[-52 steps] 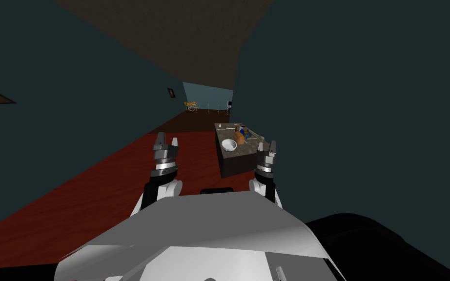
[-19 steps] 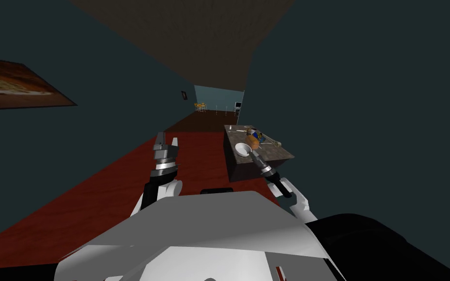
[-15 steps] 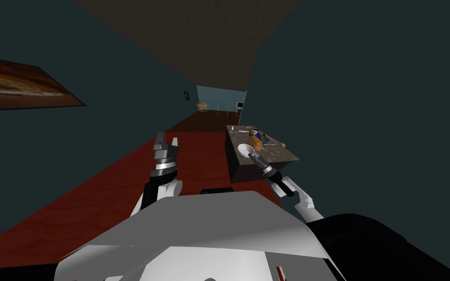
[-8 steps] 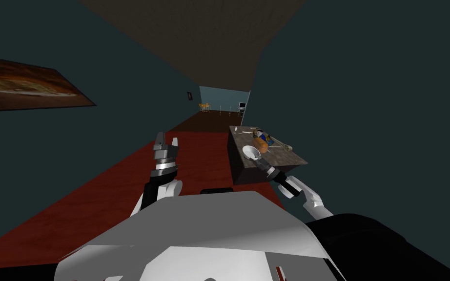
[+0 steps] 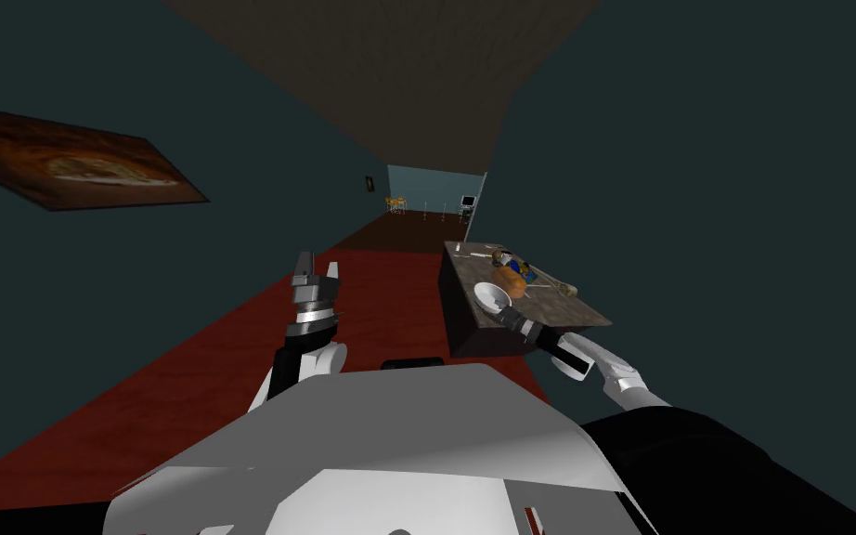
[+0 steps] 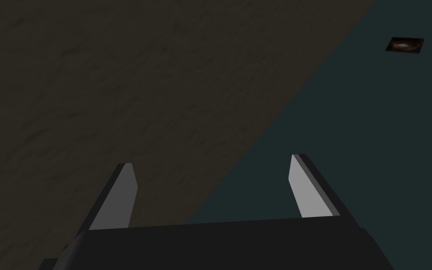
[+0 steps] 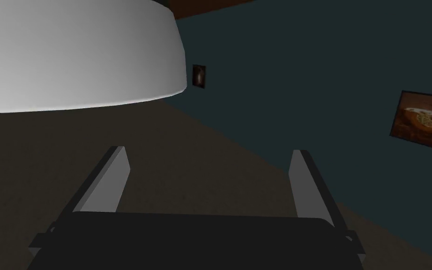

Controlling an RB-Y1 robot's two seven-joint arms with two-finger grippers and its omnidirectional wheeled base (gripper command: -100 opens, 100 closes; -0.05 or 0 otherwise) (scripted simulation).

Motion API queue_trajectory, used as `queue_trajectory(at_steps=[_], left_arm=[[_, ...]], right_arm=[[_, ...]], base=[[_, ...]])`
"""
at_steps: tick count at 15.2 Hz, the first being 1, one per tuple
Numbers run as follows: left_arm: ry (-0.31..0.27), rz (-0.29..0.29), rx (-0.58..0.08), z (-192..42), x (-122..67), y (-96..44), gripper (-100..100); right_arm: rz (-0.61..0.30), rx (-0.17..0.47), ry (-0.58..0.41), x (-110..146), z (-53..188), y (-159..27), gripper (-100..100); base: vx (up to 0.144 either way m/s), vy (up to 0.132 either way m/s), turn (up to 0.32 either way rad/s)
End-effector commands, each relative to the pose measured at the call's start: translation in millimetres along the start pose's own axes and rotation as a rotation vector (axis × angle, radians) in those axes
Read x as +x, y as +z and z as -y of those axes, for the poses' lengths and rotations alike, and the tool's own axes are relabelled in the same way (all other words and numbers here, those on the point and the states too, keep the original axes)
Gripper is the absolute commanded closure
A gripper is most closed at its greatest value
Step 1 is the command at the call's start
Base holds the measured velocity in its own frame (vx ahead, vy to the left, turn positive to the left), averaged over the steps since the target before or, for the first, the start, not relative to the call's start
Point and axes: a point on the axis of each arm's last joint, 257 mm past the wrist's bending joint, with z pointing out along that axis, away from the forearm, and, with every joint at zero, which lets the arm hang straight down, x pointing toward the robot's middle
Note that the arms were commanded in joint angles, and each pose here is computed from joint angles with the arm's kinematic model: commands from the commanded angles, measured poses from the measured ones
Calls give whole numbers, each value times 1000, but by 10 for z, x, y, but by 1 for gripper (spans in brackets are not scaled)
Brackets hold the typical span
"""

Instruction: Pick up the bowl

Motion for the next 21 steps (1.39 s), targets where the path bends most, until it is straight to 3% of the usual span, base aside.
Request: queue_trajectory(at_steps=[1,4,7,9,10,11,12,13,15,16,17,18,20,21], left_arm=[[0,0,0,0,0,0,0],[0,0,0,0,0,0,0],[0,0,0,0,0,0,0],[0,0,0,0,0,0,0],[0,0,0,0,0,0,0],[0,0,0,0,0,0,0],[0,0,0,0,0,0,0],[0,0,0,0,0,0,0],[0,0,0,0,0,0,0],[0,0,0,0,0,0,0],[0,0,0,0,0,0,0],[0,0,0,0,0,0,0],[0,0,0,0,0,0,0],[0,0,0,0,0,0,0]], right_arm=[[-86,8,-68,208,157,-108,-100],[-166,9,-136,355,309,-237,-100],[-302,12,-232,665,537,-501,-100],[-313,10,-247,645,581,-522,-100],[-382,10,-293,785,700,-676,-100],[-385,9,-299,773,713,-681,-100],[-452,4,-345,892,829,-840,-100],[-455,5,-348,889,842,-848,-100],[-579,-9,-429,1085,1045,-1168,-100],[-588,-6,-436,1082,1081,-1195,-100],[-651,-13,-475,1161,1188,-1370,-100],[-651,-13,-475,1161,1188,-1370,-100],[-765,-31,-540,1295,1370,-1711,-100],[-766,-31,-541,1291,1374,-1712,-100]], base=[[51,81,84],[57,97,99],[67,99,91],[54,73,48],[36,62,53],[34,72,72],[41,97,93],[47,101,80],[61,116,114],[67,127,91],[70,131,104],[57,106,66],[49,98,78],[48,106,65]])
